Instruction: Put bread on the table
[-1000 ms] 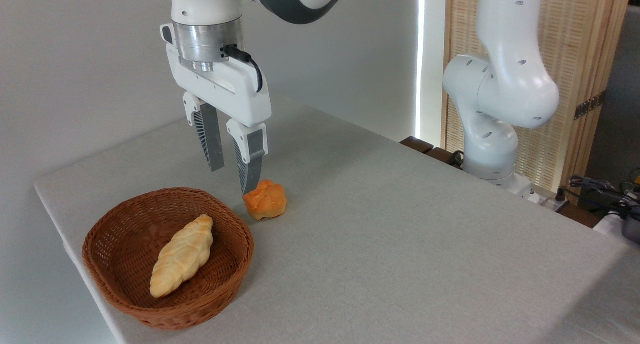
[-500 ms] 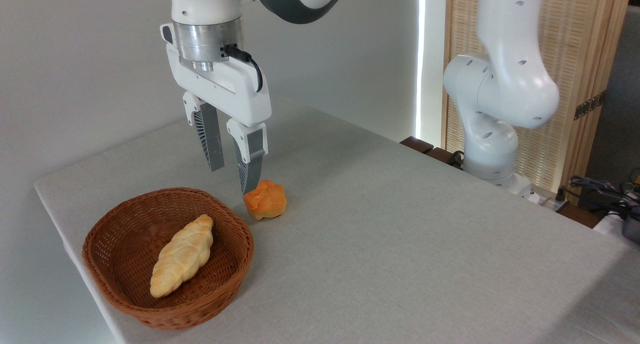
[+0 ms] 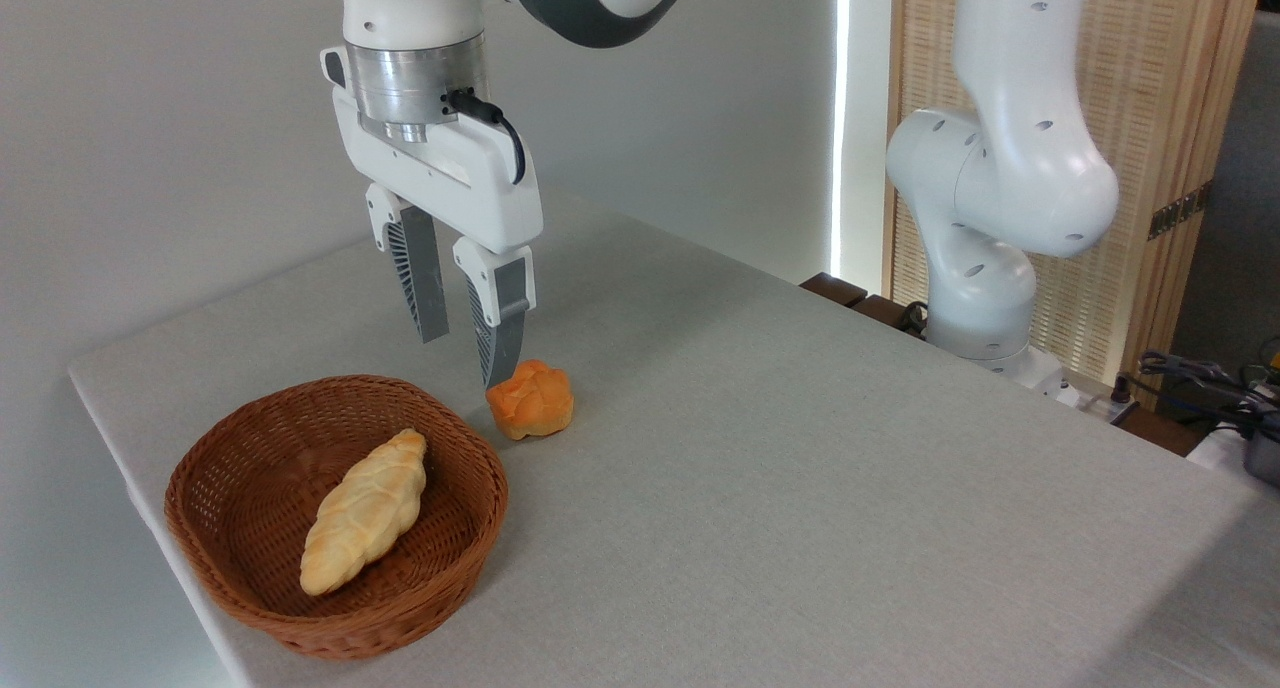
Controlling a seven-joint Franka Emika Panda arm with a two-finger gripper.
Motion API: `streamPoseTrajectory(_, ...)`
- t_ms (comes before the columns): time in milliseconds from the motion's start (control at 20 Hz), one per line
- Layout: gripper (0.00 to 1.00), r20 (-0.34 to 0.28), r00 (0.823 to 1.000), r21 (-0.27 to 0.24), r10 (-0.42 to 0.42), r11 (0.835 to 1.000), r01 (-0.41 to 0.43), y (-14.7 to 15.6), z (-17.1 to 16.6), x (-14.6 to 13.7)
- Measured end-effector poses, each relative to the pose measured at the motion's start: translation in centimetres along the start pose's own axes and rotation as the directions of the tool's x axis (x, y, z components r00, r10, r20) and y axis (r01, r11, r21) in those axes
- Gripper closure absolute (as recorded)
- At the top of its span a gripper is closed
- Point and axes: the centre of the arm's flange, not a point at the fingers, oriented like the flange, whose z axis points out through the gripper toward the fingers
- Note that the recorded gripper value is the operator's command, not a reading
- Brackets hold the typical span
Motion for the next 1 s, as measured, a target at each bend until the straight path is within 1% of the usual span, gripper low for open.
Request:
streamPoseTrajectory(350,0.0,0.003,1.0,-0.002,0.0,1.0,0.0,0.0,0.2,0.0)
streamPoseTrajectory(650,0.0,0.021,1.0,-0.024,0.008,1.0,-0.008,0.4,1.7,0.8)
streamPoseTrajectory(700,0.0,0.018,1.0,-0.039,-0.006,0.999,0.006,0.6,2.1,1.0)
streamPoseTrajectory(800,0.0,0.005,0.997,-0.072,-0.072,0.995,0.072,0.7,2.7,1.4)
streamPoseTrajectory(900,0.0,-0.012,0.99,-0.079,-0.143,0.987,0.141,0.5,3.1,1.9)
streamPoseTrajectory(1000,0.0,-0.023,0.977,-0.077,-0.211,0.975,0.209,0.2,3.6,2.2)
